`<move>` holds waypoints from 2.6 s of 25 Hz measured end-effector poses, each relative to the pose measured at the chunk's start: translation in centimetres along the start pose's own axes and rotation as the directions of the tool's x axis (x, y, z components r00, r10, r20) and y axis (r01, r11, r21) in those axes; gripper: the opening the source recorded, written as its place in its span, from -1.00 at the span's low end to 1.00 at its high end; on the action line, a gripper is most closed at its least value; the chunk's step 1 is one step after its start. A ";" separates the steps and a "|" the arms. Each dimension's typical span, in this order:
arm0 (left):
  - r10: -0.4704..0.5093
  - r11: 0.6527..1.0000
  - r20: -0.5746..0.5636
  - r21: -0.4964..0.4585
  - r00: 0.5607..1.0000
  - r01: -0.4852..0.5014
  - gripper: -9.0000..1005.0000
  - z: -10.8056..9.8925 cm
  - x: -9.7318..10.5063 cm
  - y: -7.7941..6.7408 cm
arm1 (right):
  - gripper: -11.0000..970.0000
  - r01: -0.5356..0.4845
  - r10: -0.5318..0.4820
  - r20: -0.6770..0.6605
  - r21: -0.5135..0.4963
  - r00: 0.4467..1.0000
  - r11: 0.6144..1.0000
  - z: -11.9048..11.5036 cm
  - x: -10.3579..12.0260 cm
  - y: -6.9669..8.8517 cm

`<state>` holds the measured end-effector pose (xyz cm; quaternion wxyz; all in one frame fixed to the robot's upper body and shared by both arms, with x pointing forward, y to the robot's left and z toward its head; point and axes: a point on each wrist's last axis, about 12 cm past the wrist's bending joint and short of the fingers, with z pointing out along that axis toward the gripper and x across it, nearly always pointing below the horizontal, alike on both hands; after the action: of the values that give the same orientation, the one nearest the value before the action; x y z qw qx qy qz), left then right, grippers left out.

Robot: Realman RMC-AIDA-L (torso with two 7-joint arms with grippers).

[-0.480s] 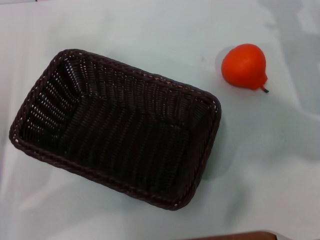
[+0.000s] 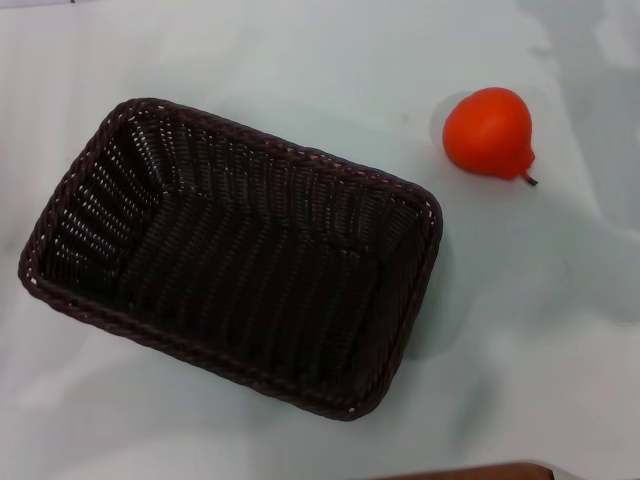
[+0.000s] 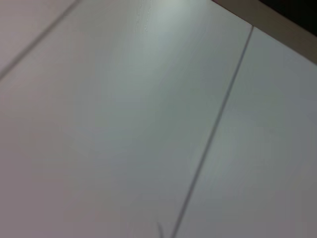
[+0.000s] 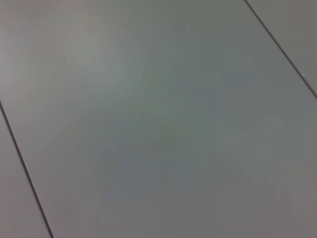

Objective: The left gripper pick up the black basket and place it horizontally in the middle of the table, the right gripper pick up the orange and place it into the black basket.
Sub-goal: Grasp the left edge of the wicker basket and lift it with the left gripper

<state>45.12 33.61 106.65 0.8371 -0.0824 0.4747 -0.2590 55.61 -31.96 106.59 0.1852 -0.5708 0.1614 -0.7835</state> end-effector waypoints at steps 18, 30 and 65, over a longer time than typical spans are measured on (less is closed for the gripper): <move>-0.005 0.914 -0.840 0.217 0.543 0.344 0.74 8.5 -6.0 2.3 | 0.98 -0.009 0.010 0.030 -0.036 0.999 0.999 0.1 -0.2 0.5; 0.059 0.980 -0.980 0.093 0.190 0.174 0.74 12.1 -5.0 1.2 | 0.98 -0.019 0.020 0.018 -0.070 1.000 0.997 0.1 -0.2 0.8; 0.159 0.987 -0.977 0.154 -0.143 0.046 0.27 13.8 0.7 -2.7 | 0.98 -0.024 0.028 0.040 -0.114 0.999 0.993 0.0 -0.5 1.3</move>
<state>56.01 29.50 114.58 0.2038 0.2194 0.9268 -0.2268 55.90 -32.92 105.59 0.1659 -0.5943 0.2094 -0.7586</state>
